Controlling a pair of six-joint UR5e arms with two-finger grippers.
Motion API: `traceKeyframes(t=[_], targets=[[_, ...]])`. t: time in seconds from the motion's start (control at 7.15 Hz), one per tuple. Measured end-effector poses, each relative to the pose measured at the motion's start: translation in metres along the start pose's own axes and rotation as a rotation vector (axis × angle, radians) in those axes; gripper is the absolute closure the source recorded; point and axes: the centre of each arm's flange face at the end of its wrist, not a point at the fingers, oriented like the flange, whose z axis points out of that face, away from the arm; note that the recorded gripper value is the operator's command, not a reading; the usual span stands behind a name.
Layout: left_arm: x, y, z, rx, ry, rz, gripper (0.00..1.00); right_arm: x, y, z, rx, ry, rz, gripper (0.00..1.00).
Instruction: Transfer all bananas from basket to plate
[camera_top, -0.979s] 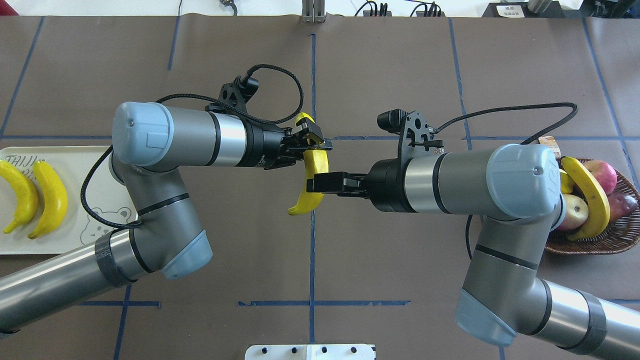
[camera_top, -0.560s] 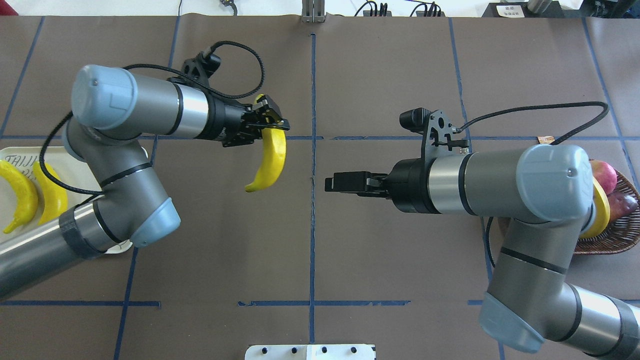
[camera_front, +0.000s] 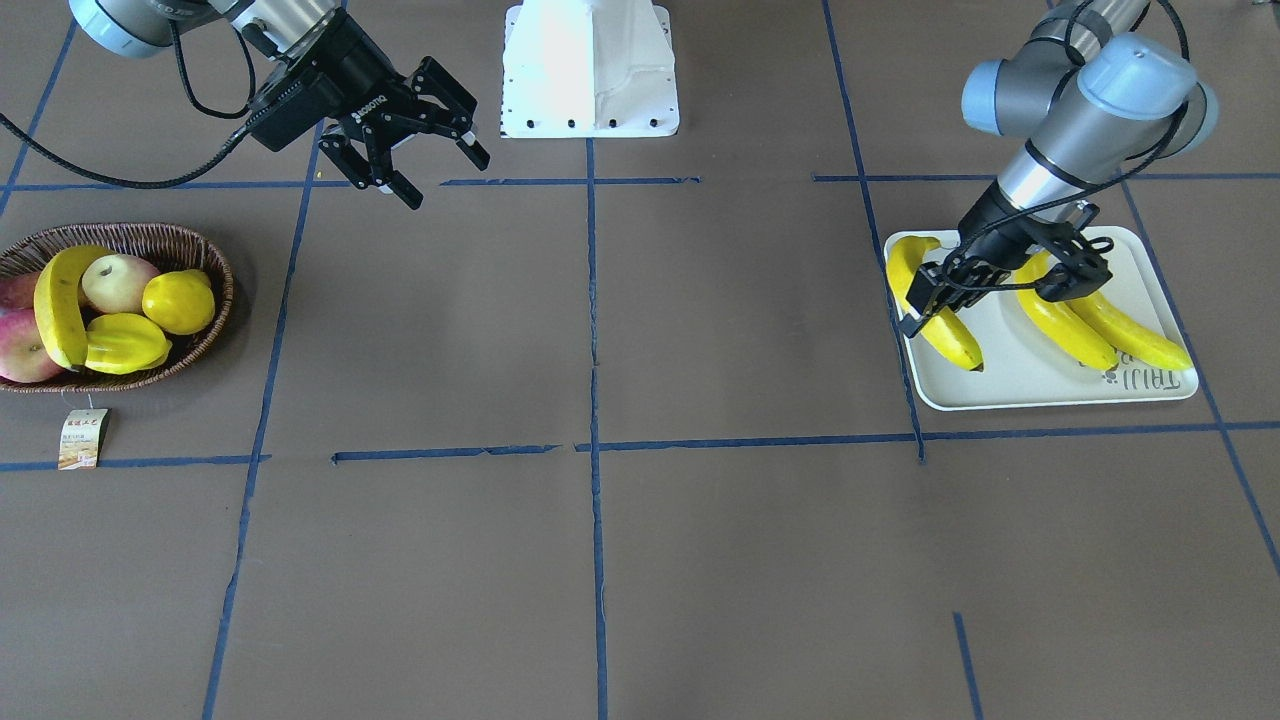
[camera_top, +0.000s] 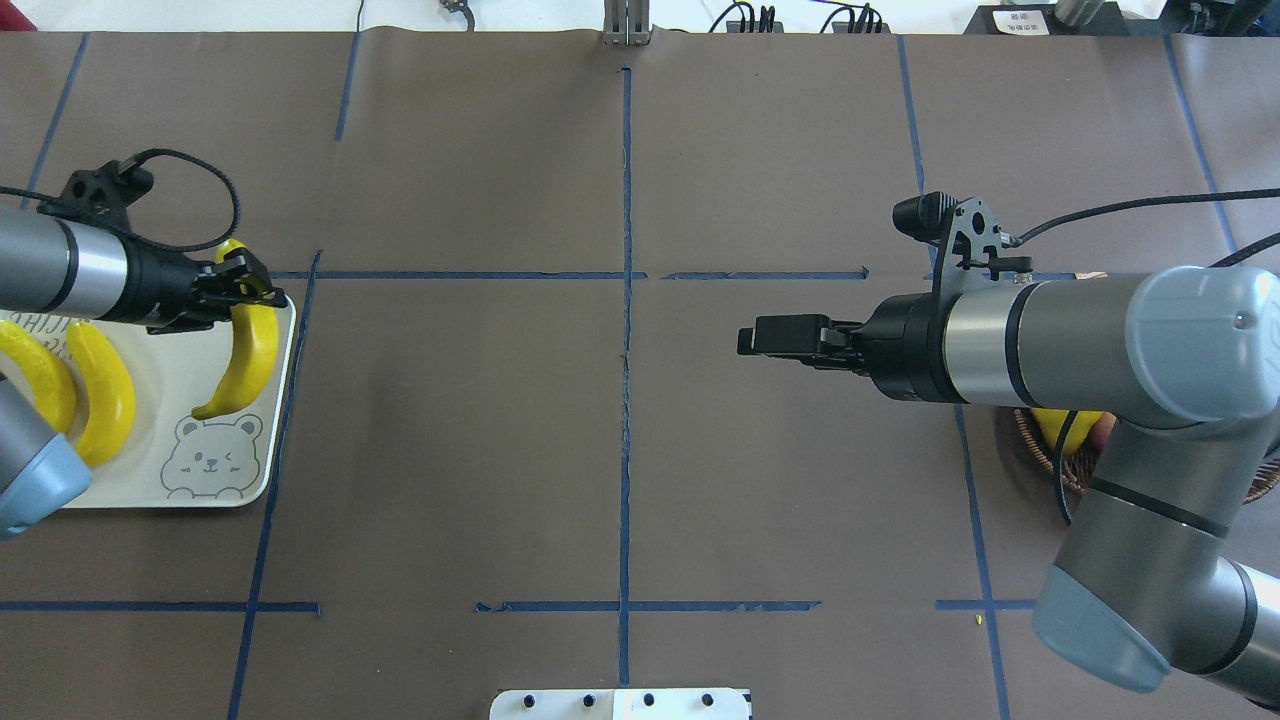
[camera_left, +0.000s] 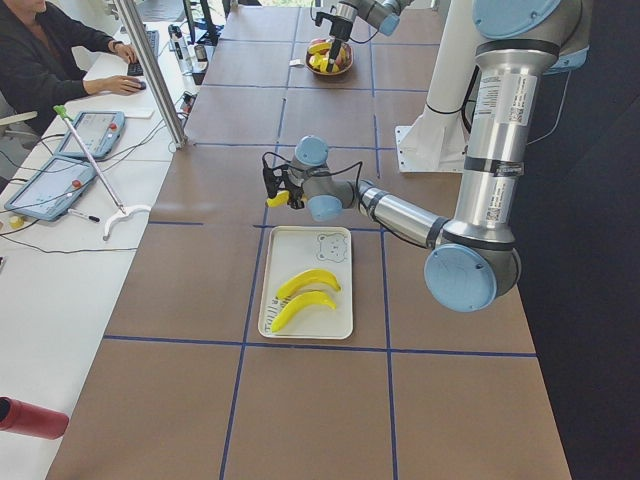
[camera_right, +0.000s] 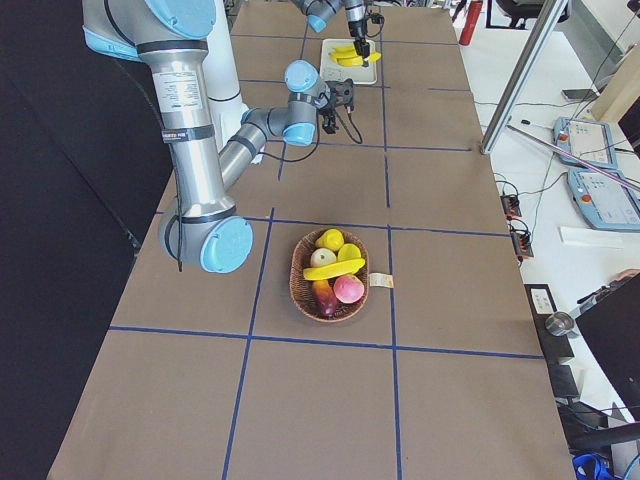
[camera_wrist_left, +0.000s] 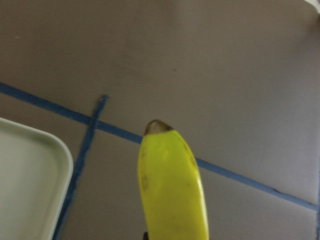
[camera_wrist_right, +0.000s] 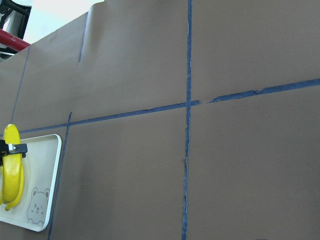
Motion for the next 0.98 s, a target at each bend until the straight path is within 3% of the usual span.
traceKeyframes(t=[0.42, 0.56, 0.7, 0.84, 0.98], targets=[[-0.071, -0.001, 0.005, 0.042, -0.114, -0.036, 0.99, 0.005, -0.001, 0.002, 0.002, 0.011, 0.002, 0.0], [-0.081, -0.002, 0.009, 0.051, -0.134, -0.023, 0.93, 0.005, -0.001, 0.002, 0.002, 0.012, 0.002, 0.0], [-0.091, -0.005, 0.013, 0.054, -0.156, 0.001, 0.17, 0.005, -0.001, 0.002, 0.003, 0.012, 0.003, 0.0], [-0.1, -0.007, 0.018, 0.054, -0.175, 0.019, 0.01, 0.005, -0.001, 0.001, 0.003, 0.011, 0.003, 0.0], [-0.107, -0.009, 0.02, 0.052, -0.186, 0.032, 0.01, 0.004, -0.001, 0.001, 0.003, 0.011, 0.003, 0.0]])
